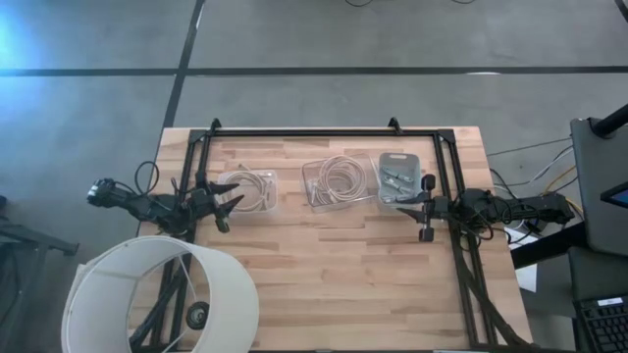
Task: Pick & Place USB Port
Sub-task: Return to Home Position
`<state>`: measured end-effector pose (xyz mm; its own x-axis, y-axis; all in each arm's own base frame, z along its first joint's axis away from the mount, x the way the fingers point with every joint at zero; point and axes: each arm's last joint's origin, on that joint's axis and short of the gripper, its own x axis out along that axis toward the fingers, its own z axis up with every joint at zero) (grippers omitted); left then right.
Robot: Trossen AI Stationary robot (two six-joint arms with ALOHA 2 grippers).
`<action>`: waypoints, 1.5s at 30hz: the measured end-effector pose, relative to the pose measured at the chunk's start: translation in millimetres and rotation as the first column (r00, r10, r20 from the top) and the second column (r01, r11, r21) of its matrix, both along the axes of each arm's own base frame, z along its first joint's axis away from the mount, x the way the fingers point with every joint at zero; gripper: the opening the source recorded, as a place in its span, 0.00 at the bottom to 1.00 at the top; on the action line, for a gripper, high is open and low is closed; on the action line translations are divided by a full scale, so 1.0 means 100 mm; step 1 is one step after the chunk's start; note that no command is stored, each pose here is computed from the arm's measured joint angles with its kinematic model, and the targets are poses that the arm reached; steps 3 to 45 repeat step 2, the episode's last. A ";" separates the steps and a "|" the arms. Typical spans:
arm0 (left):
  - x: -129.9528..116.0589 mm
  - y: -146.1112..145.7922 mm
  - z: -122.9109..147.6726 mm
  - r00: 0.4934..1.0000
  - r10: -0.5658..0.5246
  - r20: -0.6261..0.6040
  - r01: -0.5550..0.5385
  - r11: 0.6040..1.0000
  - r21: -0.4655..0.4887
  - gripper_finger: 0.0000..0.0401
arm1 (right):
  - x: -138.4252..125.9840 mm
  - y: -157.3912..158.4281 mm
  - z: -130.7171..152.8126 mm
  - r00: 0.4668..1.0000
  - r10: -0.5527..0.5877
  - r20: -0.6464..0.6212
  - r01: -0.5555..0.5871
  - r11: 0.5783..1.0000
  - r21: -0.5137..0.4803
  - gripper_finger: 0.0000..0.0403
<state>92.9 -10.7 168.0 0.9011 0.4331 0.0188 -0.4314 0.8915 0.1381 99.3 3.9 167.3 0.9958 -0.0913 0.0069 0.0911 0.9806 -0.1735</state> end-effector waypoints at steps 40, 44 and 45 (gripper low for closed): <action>0.00 0.00 0.00 1.000 0.000 0.000 0.000 1.000 0.000 0.44 | 0.00 0.00 0.00 1.000 0.000 0.000 0.000 1.000 0.000 0.20; 0.00 0.00 0.00 1.000 0.000 0.000 0.000 1.000 0.000 0.44 | 0.00 0.00 0.00 1.000 0.000 0.000 0.000 1.000 0.000 0.20; 0.00 0.00 0.00 1.000 0.000 0.000 0.000 1.000 0.000 0.44 | 0.00 0.00 0.00 1.000 0.000 0.000 0.000 1.000 0.000 0.20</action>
